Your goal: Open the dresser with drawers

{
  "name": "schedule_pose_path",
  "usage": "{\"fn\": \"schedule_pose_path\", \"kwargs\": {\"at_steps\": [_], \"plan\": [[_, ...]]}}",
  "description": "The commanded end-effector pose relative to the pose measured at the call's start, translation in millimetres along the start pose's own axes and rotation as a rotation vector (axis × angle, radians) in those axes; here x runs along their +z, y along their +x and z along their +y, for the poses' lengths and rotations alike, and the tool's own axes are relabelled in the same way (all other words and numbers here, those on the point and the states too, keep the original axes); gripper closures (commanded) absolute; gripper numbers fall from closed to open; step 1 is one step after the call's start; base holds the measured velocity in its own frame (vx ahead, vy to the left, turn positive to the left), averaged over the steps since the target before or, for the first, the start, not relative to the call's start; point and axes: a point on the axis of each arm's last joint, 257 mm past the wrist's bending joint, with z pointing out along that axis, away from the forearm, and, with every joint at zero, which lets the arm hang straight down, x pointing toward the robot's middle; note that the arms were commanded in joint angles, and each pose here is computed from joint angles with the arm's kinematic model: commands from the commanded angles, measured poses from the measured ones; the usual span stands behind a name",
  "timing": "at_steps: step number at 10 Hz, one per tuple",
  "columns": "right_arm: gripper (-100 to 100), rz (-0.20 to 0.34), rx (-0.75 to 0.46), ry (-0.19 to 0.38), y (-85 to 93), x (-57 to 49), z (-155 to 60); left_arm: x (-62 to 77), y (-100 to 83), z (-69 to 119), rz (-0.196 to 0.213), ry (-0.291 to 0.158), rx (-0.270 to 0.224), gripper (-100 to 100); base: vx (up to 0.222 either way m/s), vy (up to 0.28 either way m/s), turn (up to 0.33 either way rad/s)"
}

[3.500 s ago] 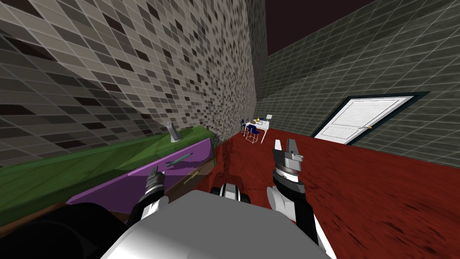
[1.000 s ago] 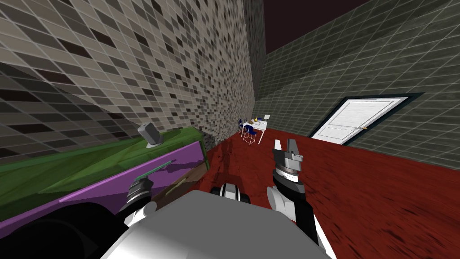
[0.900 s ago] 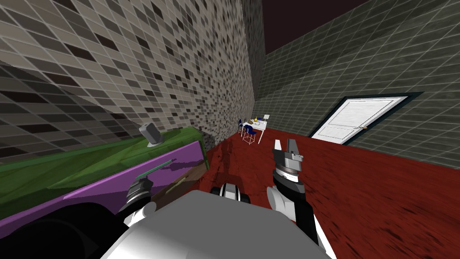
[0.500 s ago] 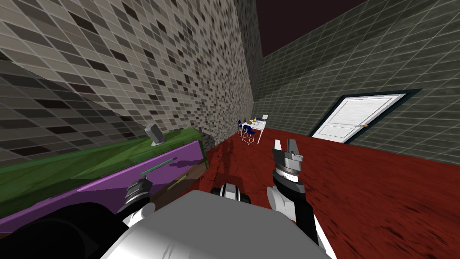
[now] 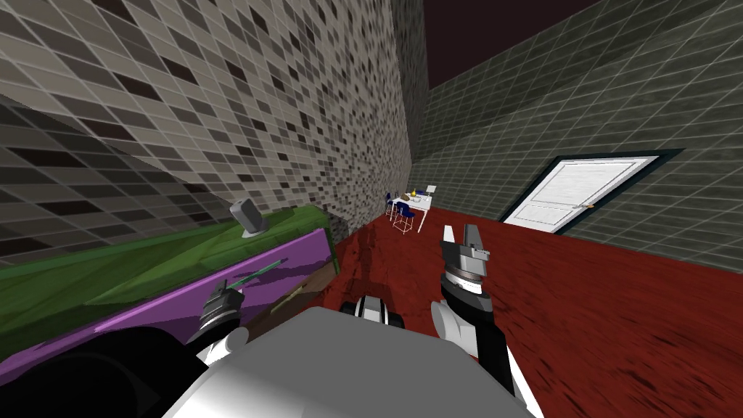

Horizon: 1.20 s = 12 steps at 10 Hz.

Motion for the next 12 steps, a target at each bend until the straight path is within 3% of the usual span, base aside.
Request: {"fn": "schedule_pose_path", "kwargs": {"at_steps": [1, 10, 11, 12], "plan": [[0, 0.0, 0.0, 0.0, 0.0, 0.0, 0, -1.2, -0.2, -0.6, 0.002, -0.001, -0.002, 100, -0.035, -0.074, 0.006], [0, 0.0, 0.001, 0.0, 0.1, 0.1, 0, -10.3, -1.0, -1.4, 0.012, -0.007, -0.001, 100, -0.086, -0.149, 0.01], [0, 0.0, 0.001, 0.0, 0.1, 0.1, 0, -6.5, -10.7, -8.7, 0.007, -0.012, -0.003, -100, -0.014, -0.111, 0.0], [0, 0.0, 0.0, 0.0, 0.1, 0.0, 0, -3.1, -20.6, -18.4, 0.005, -0.013, -0.004, -100, 0.05, -0.048, -0.017]]}}
